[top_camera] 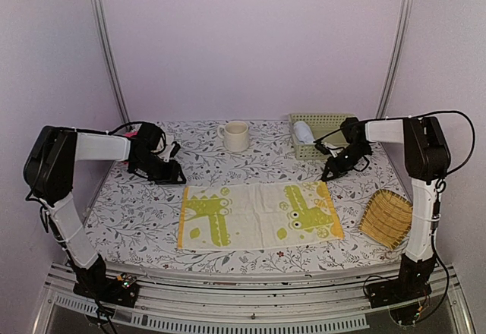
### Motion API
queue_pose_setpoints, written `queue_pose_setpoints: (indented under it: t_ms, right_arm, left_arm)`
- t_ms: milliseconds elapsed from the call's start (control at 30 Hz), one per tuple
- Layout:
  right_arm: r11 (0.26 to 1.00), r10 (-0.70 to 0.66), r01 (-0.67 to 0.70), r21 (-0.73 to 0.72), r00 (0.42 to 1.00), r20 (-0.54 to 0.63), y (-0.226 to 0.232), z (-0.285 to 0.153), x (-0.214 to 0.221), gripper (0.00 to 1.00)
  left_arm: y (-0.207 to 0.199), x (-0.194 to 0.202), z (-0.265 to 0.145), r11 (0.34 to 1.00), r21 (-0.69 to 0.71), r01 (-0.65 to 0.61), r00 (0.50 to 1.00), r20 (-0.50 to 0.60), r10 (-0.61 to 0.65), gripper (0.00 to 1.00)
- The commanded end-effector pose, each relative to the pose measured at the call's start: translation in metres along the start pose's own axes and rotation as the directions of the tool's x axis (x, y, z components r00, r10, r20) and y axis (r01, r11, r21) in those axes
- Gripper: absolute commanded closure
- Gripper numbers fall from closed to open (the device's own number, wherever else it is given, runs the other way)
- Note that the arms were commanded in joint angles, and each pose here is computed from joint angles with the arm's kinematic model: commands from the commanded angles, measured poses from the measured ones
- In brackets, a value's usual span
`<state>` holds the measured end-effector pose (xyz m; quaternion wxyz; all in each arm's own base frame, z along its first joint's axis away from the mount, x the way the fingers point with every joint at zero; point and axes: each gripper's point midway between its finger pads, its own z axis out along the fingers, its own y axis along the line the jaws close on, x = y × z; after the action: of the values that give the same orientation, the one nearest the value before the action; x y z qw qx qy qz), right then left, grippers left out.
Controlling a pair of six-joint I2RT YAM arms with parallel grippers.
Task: Roll the towels
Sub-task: Fold the towel at the center of the board.
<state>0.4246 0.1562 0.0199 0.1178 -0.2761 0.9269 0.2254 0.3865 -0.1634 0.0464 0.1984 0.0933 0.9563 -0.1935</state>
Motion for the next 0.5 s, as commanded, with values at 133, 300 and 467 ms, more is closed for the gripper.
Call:
queue_pose_setpoints:
  t_ms: [133,300,467]
  right_arm:
    - [0.984,-0.117,0.118,0.136,0.993,-0.018,0.006,0.003,-0.010,0.82]
    - [0.960,-0.135,0.148,0.240,0.988,-0.068,-0.004,0.009,-0.006,0.82]
    - [0.942,-0.139,0.167,0.292,0.984,-0.116,-0.011,0.012,0.003,0.80]
  left_arm:
    - [0.006,0.000,0.001,1.000,-0.008,-0.001,1.000,-0.009,0.001,0.58]
    - [0.006,0.001,0.000,1.000,-0.010,-0.003,1.000,-0.008,0.003,0.58]
    - [0.007,0.000,-0.001,1.000,-0.016,-0.007,1.000,-0.006,0.007,0.58]
